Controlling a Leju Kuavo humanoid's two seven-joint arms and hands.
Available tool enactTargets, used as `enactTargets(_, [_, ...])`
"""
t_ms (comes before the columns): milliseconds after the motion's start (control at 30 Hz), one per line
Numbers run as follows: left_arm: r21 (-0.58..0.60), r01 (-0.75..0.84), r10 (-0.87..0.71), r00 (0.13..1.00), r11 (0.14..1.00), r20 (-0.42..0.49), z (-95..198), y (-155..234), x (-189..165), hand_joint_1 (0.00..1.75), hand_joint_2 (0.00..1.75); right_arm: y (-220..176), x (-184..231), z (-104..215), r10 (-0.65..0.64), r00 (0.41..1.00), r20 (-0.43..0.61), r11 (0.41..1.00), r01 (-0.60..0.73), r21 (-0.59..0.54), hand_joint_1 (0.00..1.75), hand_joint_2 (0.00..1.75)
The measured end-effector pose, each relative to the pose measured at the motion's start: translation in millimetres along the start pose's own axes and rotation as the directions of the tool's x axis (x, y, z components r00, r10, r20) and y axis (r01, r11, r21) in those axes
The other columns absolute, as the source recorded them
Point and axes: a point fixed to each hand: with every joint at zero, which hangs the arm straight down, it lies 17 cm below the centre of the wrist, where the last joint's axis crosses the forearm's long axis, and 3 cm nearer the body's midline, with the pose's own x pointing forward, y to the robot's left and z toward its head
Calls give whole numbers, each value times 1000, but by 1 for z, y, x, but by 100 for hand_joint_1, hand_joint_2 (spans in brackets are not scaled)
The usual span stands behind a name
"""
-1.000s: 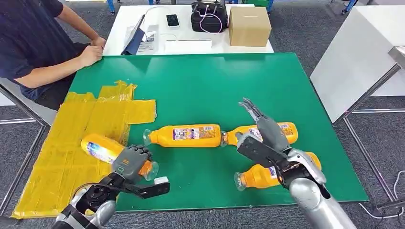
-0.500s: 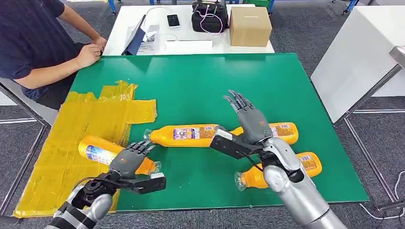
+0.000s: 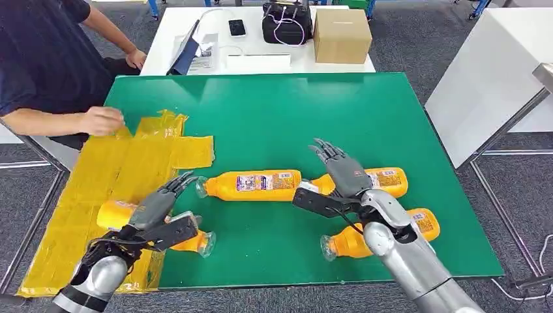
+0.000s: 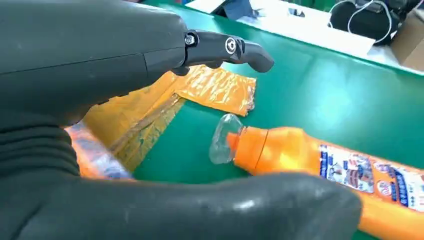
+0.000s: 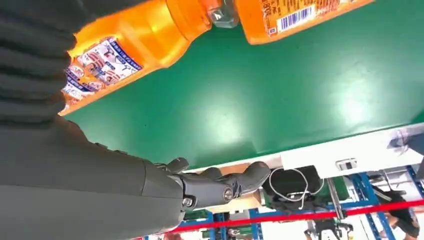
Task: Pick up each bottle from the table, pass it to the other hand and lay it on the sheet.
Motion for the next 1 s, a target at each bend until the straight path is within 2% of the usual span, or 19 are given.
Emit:
enactTargets(100, [61,-129,124,989,990,82,6,21,21,0,0,7,-7,-1,10,1000,-16,999,-9,37,0,175])
enactTargets(267, [167,-208,183,971,964,155,15,65,39,0,0,17,-19,-7,40,999,-37,996,-37,79,0,175])
enactTargets(367, [190,-307,260,937,933,234,21,80,55,0,0,22,-14,-13,62,998,-20,993,-59,99,0,175])
enactTargets(433, [166,-442,375,869,882,321,28,89,71,0,0,25,-8,-19,77,997,-5,990,-76,122,0,175])
enactTargets(533, [138,-549,467,797,824,383,35,98,83,0,0,28,2,-27,82,997,13,987,-83,138,0,175])
enactTargets(633, [81,-669,569,683,739,457,44,108,97,0,0,30,16,-40,85,996,40,982,-91,167,0,175])
enactTargets(867, [71,-687,582,662,723,472,46,112,100,0,0,33,22,-46,84,995,46,980,-91,179,0,175])
enactTargets(1000, [52,-711,599,626,701,499,48,117,108,0,0,47,48,-64,80,995,67,970,-93,223,0,175])
